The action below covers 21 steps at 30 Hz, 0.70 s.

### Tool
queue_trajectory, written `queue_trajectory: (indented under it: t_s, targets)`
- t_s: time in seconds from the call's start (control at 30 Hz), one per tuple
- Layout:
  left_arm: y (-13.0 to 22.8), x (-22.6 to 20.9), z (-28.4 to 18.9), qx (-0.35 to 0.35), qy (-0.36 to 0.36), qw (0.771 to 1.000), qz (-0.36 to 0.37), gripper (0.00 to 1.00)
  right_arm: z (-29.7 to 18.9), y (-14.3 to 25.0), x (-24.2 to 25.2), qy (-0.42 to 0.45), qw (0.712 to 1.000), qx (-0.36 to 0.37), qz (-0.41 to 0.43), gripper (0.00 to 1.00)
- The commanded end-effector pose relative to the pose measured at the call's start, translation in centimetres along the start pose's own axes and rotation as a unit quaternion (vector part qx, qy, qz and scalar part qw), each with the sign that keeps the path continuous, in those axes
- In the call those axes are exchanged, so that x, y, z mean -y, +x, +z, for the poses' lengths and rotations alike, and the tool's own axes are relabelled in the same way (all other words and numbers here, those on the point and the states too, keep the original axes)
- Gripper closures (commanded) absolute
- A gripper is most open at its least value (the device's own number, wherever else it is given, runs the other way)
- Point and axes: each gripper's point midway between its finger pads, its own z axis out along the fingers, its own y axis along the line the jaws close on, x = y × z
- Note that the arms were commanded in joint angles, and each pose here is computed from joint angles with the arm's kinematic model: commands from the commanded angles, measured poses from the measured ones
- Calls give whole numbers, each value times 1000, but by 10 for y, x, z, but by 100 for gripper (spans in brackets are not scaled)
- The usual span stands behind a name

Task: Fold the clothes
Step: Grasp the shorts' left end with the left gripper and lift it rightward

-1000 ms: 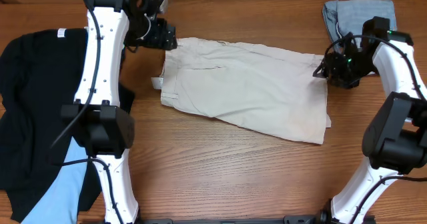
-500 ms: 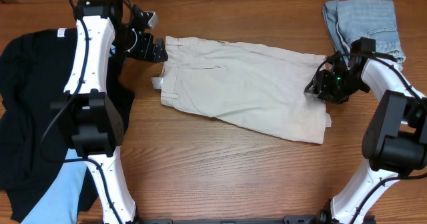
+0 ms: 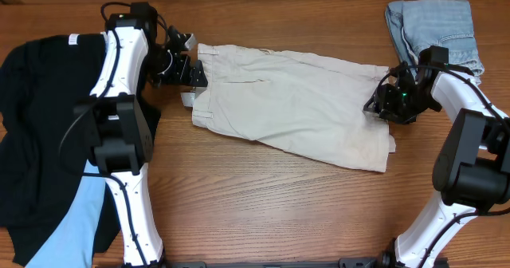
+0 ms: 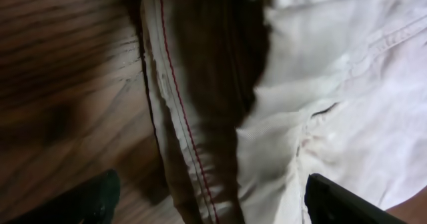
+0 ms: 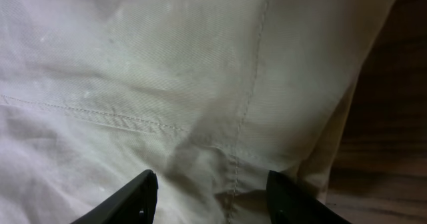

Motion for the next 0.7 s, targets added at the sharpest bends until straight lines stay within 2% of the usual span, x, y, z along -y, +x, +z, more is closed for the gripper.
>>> queue_trajectory:
  t_s: [0.0,0.17,0.5,0.57,0.67]
  targets:
    - [4,-2,21,-15,17,1000,6,10,6,7,5,8,1000,-9,1,43]
    - [9,-5,38,-30,28,999,-2,10,6,8,5,8,1000,-10,1,43]
    - [6,38,66,-43,76,996,28,18,6,7,5,8,1000,-8,1,43]
    - [6,46,72,-50,76,995,37,28,6,7,5,8,1000,-8,1,44]
    - [6,52,79,-55,75,995,47,69,6,7,5,7,1000,-9,1,44]
